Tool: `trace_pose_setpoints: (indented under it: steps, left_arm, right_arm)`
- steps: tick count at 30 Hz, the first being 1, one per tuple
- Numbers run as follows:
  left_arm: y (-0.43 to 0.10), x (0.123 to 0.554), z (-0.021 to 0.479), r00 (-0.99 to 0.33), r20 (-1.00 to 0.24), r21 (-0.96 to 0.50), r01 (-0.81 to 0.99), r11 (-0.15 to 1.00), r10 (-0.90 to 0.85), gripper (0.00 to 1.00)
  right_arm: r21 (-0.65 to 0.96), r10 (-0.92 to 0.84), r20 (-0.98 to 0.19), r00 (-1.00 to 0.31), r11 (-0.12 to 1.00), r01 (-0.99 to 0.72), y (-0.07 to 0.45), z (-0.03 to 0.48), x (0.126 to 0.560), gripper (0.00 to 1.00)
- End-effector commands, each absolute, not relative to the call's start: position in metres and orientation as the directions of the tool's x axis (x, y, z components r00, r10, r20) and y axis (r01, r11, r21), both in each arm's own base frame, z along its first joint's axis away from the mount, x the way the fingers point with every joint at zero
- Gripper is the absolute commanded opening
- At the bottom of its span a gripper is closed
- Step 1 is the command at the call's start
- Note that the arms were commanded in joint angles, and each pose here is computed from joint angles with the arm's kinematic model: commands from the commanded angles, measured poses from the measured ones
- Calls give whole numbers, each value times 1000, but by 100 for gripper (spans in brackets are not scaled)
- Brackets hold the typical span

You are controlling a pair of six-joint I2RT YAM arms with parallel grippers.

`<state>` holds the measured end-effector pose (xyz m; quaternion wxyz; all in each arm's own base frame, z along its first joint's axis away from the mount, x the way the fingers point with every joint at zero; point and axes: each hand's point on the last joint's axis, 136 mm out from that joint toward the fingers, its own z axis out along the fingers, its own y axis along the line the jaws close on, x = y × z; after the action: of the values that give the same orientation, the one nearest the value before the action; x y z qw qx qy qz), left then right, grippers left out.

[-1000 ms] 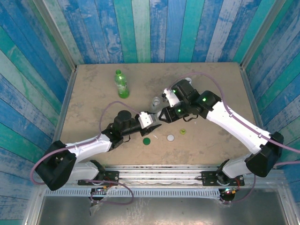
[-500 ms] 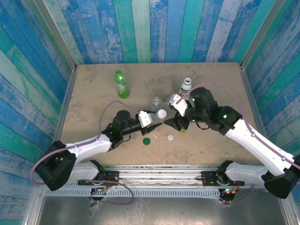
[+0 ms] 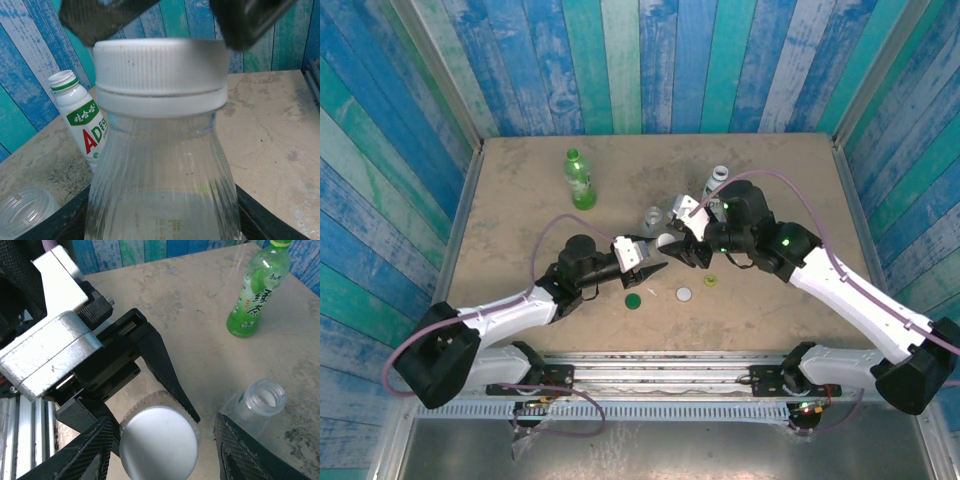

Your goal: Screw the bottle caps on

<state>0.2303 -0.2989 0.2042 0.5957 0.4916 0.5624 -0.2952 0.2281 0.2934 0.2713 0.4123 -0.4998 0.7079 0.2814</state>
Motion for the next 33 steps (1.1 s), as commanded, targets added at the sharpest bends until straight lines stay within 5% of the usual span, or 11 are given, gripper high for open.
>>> trace_pose_setpoints:
  steps: [1,12,16,23,33]
  left_arm:
    - [-297,229,229,246,-956,288,891,352,159,41]
    - [-292,244,233,237,-959,283,855,434,157,41]
    - [-286,257,242,253,-957,289,807,515,141,41]
    - [-281,267,246,252,-957,287,773,566,141,41]
    - [-287,250,240,209,-973,228,846,482,93,40]
  right_arm:
    - [20,-471,-864,-181,327,-945,296,265,228,56]
    - [128,-403,-871,-280,364,-923,301,269,234,27]
    - [268,-316,-846,-429,444,-855,307,263,240,25]
    - [275,-277,-825,-492,564,-779,307,258,245,23]
    - [107,-246,-933,-262,506,-856,296,298,235,71]
